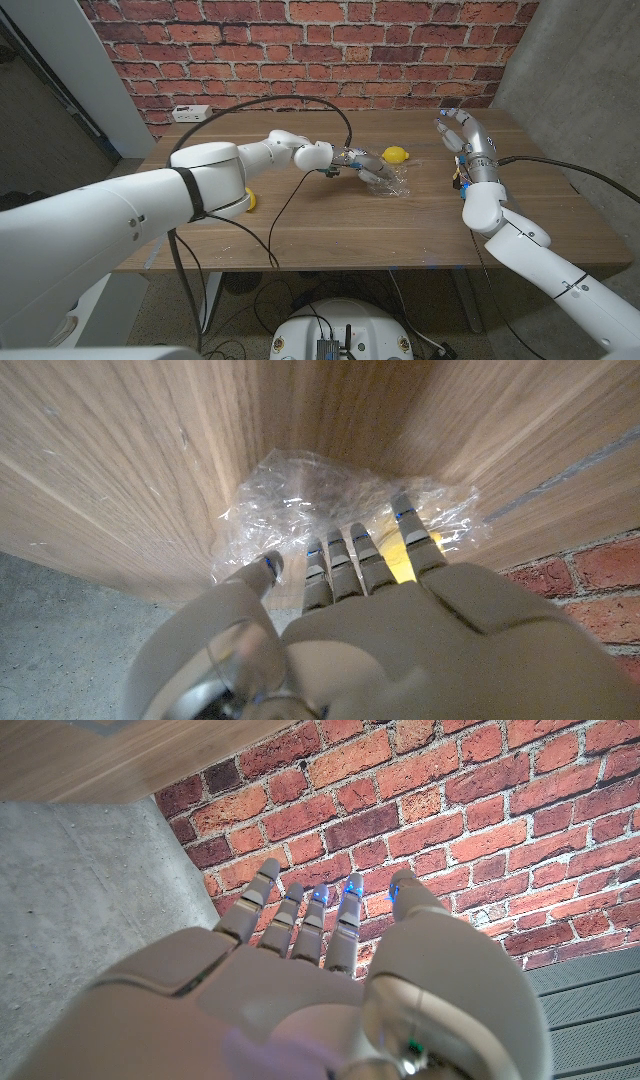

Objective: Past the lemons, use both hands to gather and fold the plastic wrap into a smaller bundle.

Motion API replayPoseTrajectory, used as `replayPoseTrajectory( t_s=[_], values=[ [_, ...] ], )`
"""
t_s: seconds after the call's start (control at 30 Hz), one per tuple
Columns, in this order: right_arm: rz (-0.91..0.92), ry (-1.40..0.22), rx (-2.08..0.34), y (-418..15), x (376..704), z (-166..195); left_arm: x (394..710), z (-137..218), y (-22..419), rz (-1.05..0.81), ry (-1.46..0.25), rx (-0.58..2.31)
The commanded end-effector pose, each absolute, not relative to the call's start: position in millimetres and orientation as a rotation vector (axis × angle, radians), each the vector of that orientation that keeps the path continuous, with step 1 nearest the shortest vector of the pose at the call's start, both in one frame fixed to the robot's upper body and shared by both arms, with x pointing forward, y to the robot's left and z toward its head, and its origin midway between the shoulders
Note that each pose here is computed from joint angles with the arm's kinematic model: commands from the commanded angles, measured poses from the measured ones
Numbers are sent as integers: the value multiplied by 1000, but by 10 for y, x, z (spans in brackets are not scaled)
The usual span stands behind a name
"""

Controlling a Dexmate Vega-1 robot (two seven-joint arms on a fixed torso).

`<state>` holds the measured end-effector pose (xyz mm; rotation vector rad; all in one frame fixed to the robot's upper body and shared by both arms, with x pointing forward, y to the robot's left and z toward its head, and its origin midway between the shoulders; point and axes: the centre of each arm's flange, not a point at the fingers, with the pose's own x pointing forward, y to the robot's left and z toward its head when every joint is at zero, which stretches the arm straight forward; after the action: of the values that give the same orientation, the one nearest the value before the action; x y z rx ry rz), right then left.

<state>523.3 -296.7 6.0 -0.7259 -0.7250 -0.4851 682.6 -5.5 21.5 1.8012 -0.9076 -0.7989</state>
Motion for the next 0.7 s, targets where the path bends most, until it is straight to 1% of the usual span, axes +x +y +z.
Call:
replayPoseTrajectory(
  t_s=[0.03,0.2,0.3,0.53,0.7],
  values=[
    [-482,-729,-725,-2966,5220,54,6719,306,-7,-739,-1086,1712],
    [-481,-733,-722,-2961,5216,64,6605,361,81,-651,-1256,1576],
    [-478,-735,-726,-2951,5216,70,6552,394,132,-604,-1326,1505],
    [-479,-741,-722,-2932,5206,78,6449,427,228,-538,-1433,1377],
    [-475,-749,-718,-2923,5199,76,6392,461,282,-501,-1474,1325]
  ],
)
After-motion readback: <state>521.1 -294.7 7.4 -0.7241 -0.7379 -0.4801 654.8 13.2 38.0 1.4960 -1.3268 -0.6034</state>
